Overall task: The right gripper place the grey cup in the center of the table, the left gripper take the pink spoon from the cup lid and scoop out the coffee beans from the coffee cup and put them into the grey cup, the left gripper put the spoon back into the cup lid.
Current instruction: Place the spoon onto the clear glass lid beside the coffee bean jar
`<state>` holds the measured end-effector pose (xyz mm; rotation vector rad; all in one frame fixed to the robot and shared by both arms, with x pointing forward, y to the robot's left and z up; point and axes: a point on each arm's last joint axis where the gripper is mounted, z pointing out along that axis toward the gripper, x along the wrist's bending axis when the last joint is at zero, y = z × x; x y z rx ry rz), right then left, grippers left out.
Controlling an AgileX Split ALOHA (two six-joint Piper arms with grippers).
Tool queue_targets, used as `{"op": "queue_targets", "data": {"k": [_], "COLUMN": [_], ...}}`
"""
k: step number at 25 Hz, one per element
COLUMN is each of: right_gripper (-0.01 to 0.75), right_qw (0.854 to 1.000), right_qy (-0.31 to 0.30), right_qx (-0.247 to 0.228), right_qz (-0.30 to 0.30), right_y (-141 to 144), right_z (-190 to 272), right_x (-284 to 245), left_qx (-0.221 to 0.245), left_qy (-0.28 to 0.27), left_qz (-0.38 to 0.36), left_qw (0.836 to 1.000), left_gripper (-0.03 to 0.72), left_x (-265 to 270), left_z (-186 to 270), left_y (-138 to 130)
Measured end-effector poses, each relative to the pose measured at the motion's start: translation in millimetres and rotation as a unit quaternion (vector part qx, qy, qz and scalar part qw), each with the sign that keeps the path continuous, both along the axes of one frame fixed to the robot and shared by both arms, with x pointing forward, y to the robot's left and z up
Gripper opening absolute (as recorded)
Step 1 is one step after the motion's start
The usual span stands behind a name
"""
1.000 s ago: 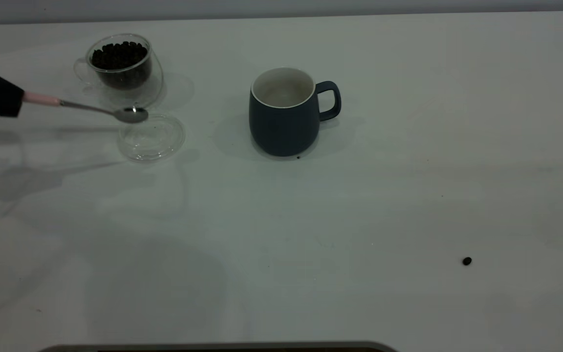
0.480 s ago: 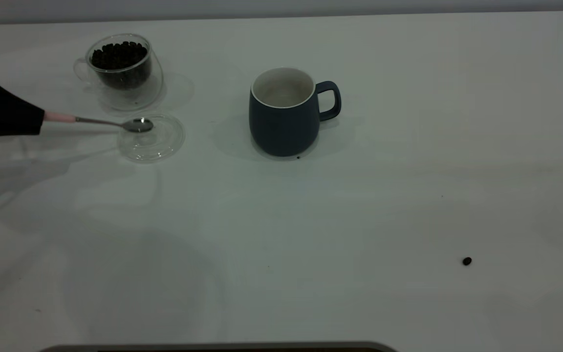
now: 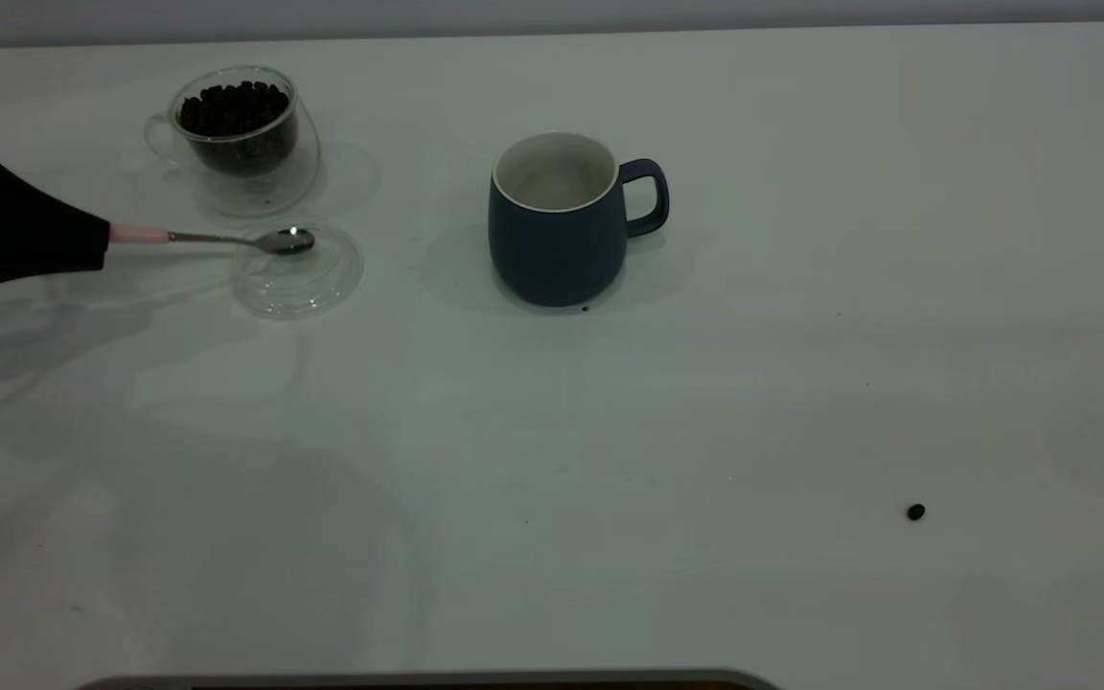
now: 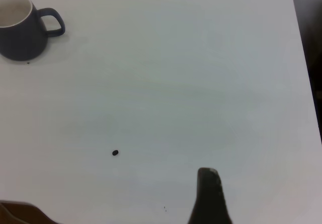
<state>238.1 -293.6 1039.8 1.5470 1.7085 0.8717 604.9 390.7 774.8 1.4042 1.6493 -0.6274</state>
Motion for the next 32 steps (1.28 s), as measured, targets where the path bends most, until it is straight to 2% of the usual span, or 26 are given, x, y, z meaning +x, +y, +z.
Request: {"op": "queue_targets", "data": {"k": [5,13,22,26,32], "right_gripper": [0.591,0.591,0.591,0.591,0.591], "right_qw": [1.0,1.0,1.0,1.0,1.0], "right_qy": [0.0,0.0,0.0,0.0,0.0], "right_qx": [0.0,0.0,0.0,0.0,0.0], "right_qz": [0.0,0.0,0.0,0.0,0.0], "right_y": [0,0,0,0,0], "right_z": [0,0,0,0,0], "right_x": [0,0,0,0,0], "left_qx": [0.0,0.034,0.037,0.045,0.06], "left_qy": [-0.002,-0.001,-0.003,-0.016,-0.052], "left_qz": [-0.003,-0.016,-0.028,-0.038,-0.067], "left_qw": [1.0,0.999,0.999,0.998,0.995], "left_gripper": [0.127,0.127,0.145,0.232,0.48], "left_x": [1,8,10,11,11], "left_z": [0,-5,-5,-6,-5], "left_y": [-4,-20,-30,-32,-32]}}
